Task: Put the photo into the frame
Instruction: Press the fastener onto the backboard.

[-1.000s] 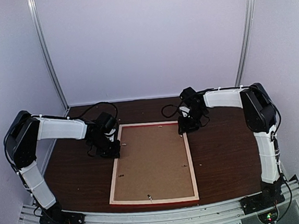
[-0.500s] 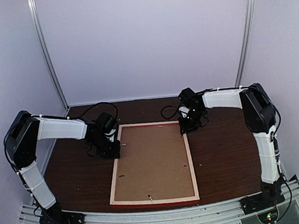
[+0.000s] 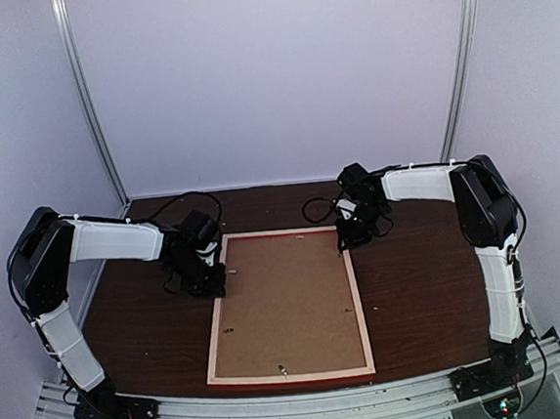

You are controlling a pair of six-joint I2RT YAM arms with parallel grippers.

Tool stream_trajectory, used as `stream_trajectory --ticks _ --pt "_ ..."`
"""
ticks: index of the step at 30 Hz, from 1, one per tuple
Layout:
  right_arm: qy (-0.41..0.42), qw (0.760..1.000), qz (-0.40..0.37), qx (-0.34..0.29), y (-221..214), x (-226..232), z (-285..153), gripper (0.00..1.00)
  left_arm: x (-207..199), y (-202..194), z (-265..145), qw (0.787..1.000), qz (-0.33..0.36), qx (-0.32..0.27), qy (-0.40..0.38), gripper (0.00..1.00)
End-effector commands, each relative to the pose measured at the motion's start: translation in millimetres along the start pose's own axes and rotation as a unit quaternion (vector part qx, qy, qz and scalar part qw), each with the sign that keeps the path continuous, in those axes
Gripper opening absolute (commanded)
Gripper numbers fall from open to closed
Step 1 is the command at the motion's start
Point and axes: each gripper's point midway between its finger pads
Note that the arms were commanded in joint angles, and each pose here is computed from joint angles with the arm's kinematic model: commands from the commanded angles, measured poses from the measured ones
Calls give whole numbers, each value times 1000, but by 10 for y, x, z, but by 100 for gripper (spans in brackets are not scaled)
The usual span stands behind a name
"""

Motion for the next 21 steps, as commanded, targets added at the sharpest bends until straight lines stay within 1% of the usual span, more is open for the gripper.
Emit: stream_trajectory --ticks 1,7,13,21 --pt "21 997 -37 63 -267 0 13 25 -154 61 0 1000 17 -6 -24 24" --pt "15 993 -61 98 -351 -62 20 26 -155 57 3 1000 17 -5 -23 24" --pt "12 990 -85 113 -350 -124 39 31 -152 65 3 1000 17 -4 -23 24" --pt "6 985 -116 130 -350 -210 52 32 -146 72 -1 1000 18 -4 -20 24"
Point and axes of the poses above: each gripper's point midway between its finger pads, its own z axis out along the fingers, its own x axis along the line the jaws close on, y = z × x, and after that the axes turned 12 degrees about z, right-handed
